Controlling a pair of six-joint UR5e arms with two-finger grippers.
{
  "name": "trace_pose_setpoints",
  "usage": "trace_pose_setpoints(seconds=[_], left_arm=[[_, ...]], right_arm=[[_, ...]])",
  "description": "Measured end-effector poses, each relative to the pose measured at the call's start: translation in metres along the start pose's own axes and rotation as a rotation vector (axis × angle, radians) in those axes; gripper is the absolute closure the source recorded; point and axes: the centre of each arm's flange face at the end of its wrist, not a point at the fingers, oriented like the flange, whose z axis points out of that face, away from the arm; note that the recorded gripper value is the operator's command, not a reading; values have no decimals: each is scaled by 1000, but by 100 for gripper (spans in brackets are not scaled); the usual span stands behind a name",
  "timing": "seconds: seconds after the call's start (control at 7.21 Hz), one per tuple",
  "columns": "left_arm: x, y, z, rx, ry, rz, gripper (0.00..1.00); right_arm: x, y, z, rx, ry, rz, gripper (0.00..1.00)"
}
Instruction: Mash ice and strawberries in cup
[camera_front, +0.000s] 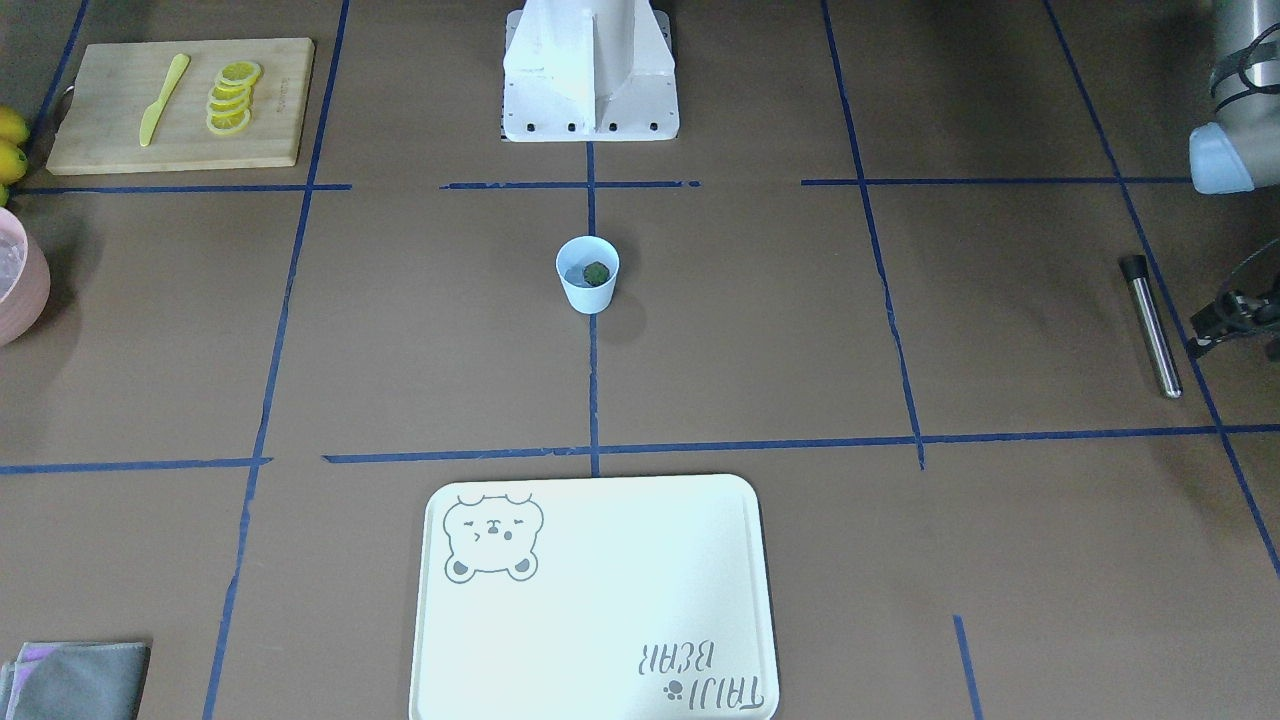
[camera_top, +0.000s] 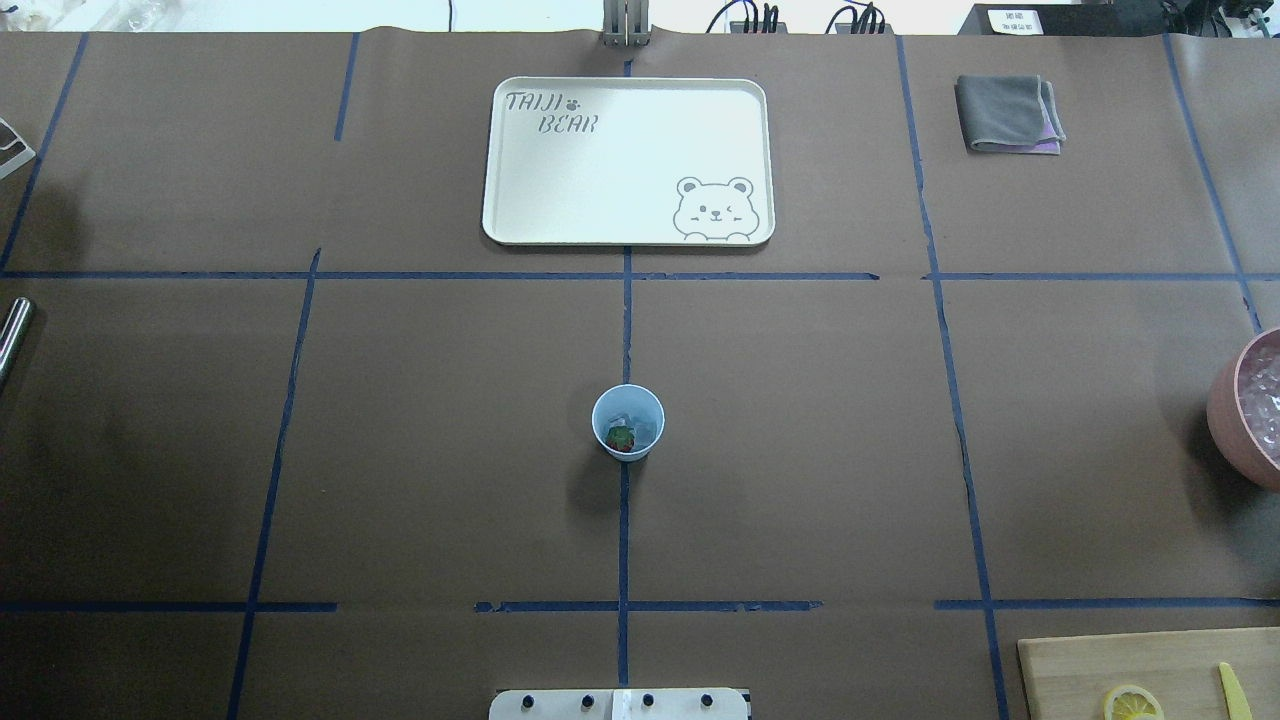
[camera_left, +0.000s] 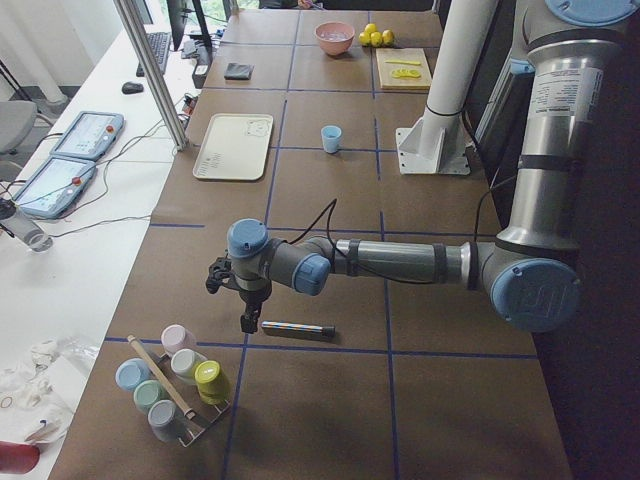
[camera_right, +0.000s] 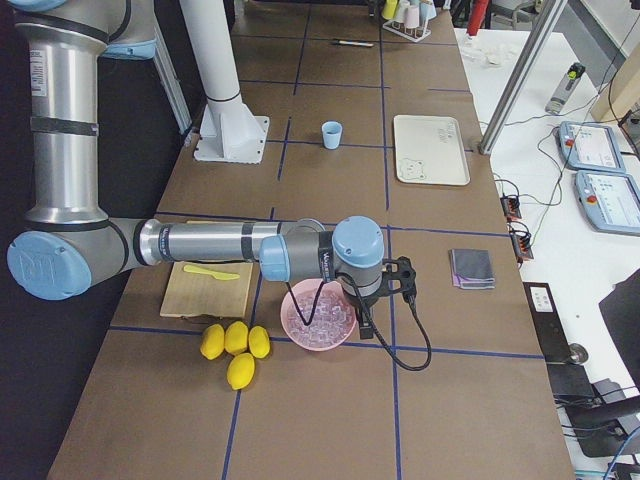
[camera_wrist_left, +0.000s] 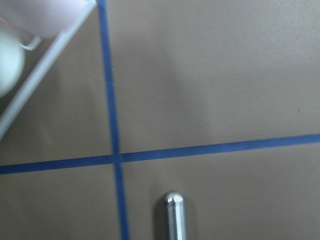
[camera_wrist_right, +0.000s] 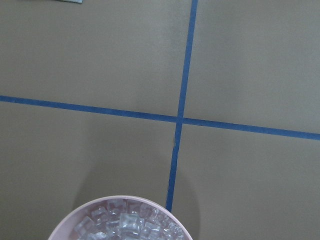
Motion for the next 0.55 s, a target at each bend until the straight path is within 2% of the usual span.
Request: trace_pose_setpoints(seconds=[0.28,0.55], left_arm=[[-31,10,-22,-50,41,37,0],[-50,31,-25,-76,107,32,0]], right_arm=[[5,1,5,-12,1,12,1],[7,1,8,-22,-8,25,1]])
